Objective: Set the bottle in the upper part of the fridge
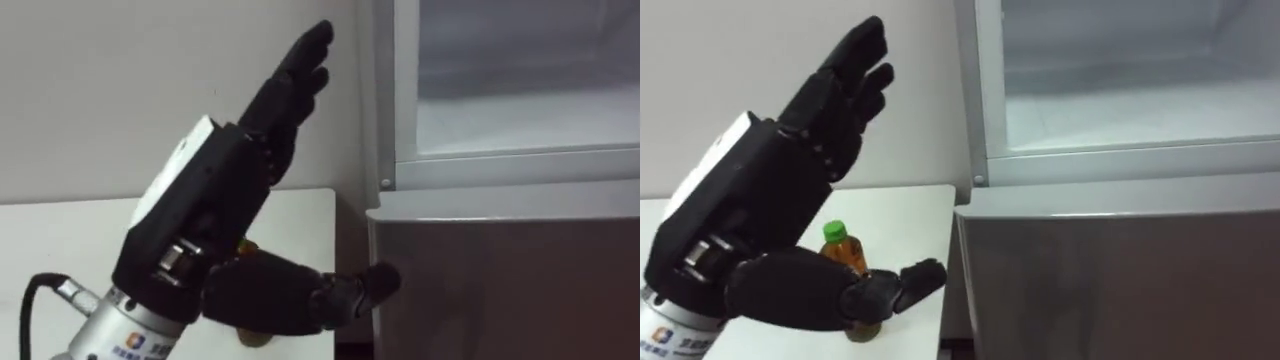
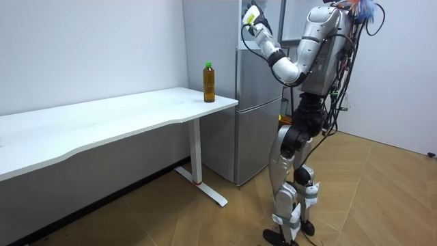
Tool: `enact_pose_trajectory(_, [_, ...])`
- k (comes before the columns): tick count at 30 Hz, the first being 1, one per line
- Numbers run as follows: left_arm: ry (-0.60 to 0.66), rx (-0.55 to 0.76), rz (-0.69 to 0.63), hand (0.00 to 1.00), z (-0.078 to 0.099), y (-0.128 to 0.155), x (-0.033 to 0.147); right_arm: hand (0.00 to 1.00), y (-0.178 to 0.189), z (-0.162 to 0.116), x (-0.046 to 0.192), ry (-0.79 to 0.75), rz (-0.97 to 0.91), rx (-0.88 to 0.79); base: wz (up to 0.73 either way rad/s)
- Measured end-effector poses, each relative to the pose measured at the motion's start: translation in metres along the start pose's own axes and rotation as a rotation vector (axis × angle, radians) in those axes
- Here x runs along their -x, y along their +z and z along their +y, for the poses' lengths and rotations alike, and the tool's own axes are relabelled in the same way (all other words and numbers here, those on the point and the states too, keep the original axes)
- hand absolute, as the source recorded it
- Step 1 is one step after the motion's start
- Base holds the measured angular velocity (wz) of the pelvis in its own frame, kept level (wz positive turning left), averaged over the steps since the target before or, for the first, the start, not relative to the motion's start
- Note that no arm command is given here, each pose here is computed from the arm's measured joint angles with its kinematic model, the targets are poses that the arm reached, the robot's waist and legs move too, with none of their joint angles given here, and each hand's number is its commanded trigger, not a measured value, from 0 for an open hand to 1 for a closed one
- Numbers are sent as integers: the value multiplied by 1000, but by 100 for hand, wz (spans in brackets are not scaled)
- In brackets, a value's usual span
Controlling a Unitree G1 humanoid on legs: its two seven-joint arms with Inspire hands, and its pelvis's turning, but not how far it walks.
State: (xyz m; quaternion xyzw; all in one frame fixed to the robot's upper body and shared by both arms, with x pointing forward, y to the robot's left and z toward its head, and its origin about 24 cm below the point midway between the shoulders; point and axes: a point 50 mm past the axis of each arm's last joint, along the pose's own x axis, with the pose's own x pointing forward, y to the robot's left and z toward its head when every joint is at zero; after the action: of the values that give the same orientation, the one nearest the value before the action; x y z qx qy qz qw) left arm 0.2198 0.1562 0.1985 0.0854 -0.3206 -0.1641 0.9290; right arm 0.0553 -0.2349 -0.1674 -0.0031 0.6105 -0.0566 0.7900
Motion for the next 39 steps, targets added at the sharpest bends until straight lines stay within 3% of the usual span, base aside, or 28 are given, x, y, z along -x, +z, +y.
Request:
enact_pose_trajectory(7, [298, -110, 90, 0, 39, -4, 32, 0, -9, 2, 1, -4, 7, -33, 10])
enact_pose_trajectory(9, [406, -125, 165, 0, 46, -10, 52, 0, -13, 0, 3, -13, -7, -49, 15])
enact_pose_trajectory(16, [679, -168, 347, 0, 73, -37, 94, 0, -26, -6, 7, -40, -10, -115, 8])
enact_pose_trajectory(20, [816, -158, 512, 0, 79, -60, 134, 0, -27, -10, 9, -60, -16, -139, 2])
enact_pose_trajectory(21, [849, -149, 590, 0, 78, -70, 149, 0, -27, -10, 9, -62, -18, -146, 0])
enact_pose_trajectory(28, [1052, -19, 862, 0, 66, -111, 210, 0, -33, -10, 10, -58, -3, -156, -2])
enact_pose_trajectory(33, [1108, 31, 1156, 0, 36, -142, 263, 0, -33, -10, 11, -59, -9, -121, -1])
enact_pose_trajectory(39, [1082, 120, 1420, 0, -5, -160, 308, 0, -33, -9, 11, -37, -9, -109, -5])
